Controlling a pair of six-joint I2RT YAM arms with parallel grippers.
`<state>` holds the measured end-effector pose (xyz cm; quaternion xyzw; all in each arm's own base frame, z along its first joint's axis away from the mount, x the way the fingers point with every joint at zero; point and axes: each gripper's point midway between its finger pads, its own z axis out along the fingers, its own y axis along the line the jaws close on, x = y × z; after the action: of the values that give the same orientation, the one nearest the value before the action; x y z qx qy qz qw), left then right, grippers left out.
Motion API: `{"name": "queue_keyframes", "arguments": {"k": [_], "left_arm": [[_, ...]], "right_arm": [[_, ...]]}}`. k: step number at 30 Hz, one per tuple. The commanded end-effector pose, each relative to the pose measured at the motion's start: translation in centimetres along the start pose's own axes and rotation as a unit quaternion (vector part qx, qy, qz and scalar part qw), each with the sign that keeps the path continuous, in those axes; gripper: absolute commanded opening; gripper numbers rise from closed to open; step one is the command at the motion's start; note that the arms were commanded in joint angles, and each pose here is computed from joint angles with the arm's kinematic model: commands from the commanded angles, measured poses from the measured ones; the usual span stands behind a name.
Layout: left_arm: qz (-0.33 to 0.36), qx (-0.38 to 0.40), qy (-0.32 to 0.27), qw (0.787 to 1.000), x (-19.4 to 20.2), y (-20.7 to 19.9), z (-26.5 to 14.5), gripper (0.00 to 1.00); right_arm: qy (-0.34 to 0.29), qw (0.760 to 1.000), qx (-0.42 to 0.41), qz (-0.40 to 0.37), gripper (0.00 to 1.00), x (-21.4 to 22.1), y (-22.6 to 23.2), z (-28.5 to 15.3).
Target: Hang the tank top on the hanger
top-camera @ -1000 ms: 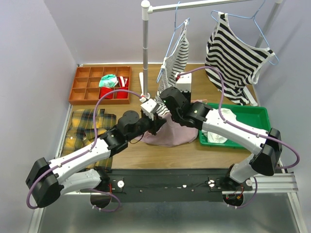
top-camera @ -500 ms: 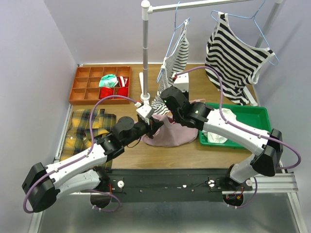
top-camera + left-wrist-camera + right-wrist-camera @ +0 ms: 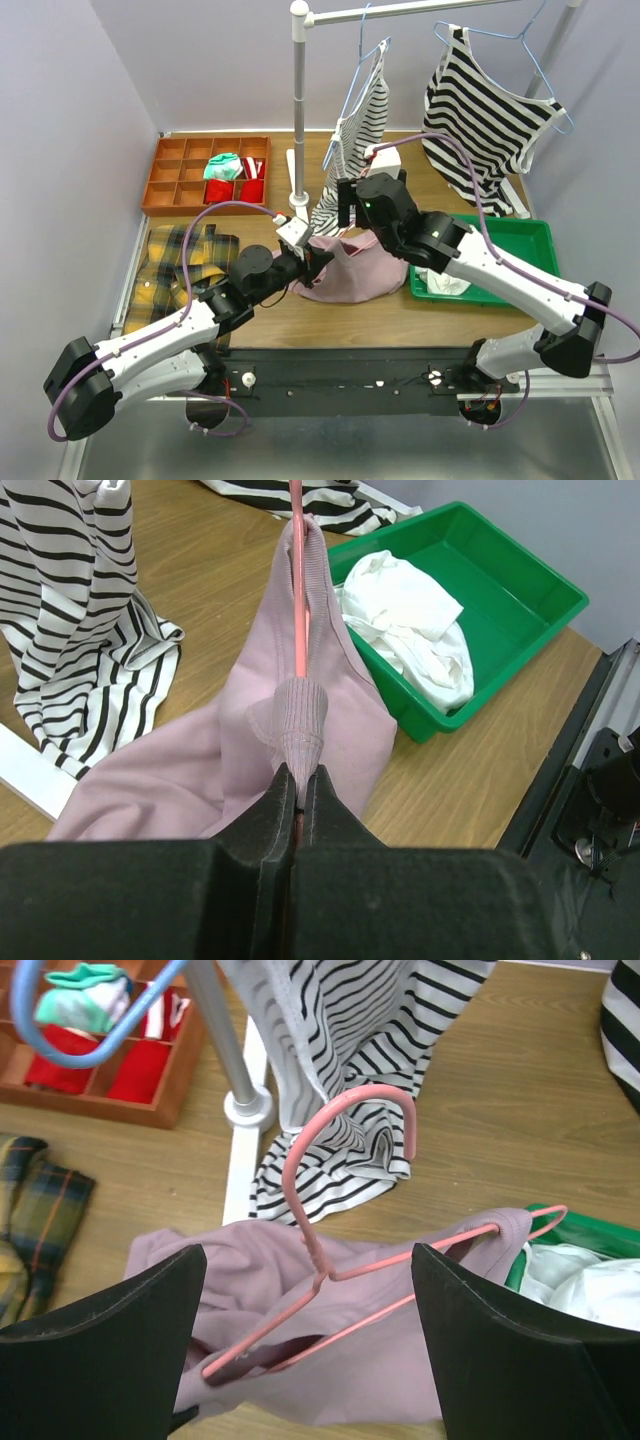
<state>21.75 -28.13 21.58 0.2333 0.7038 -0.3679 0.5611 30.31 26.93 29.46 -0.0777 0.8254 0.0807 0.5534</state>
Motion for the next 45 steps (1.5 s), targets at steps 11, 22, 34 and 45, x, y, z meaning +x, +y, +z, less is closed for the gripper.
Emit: {"name": "queue_keyframes", "arguments": {"k": [11,22,34,45], "left_arm": [[0.009,-0.007,-0.008,1.000,0.7,0.4,-1.5,0.00],[-0.014,-0.052,-0.031,0.998,0.3,1.6,-5.1,0.00],[-0.018,-0.075,-0.043,0.996,-0.9,1.6,-6.9,0.00],[-0.024,-0.080,-0.078,0.993,-4.2,1.3,-8.8,0.00]], "right_arm": [[-0.105,0.990,-0.043,0.085,0.93,-11.5,1.1,-4.0],[-0.107,0.989,0.050,0.088,0.89,-17.1,-0.3,6.7],[-0.118,0.978,0.138,0.098,0.72,-18.0,-8.7,9.4],[-0.117,0.976,0.162,0.087,0.14,-17.9,-11.3,9.7]]}}
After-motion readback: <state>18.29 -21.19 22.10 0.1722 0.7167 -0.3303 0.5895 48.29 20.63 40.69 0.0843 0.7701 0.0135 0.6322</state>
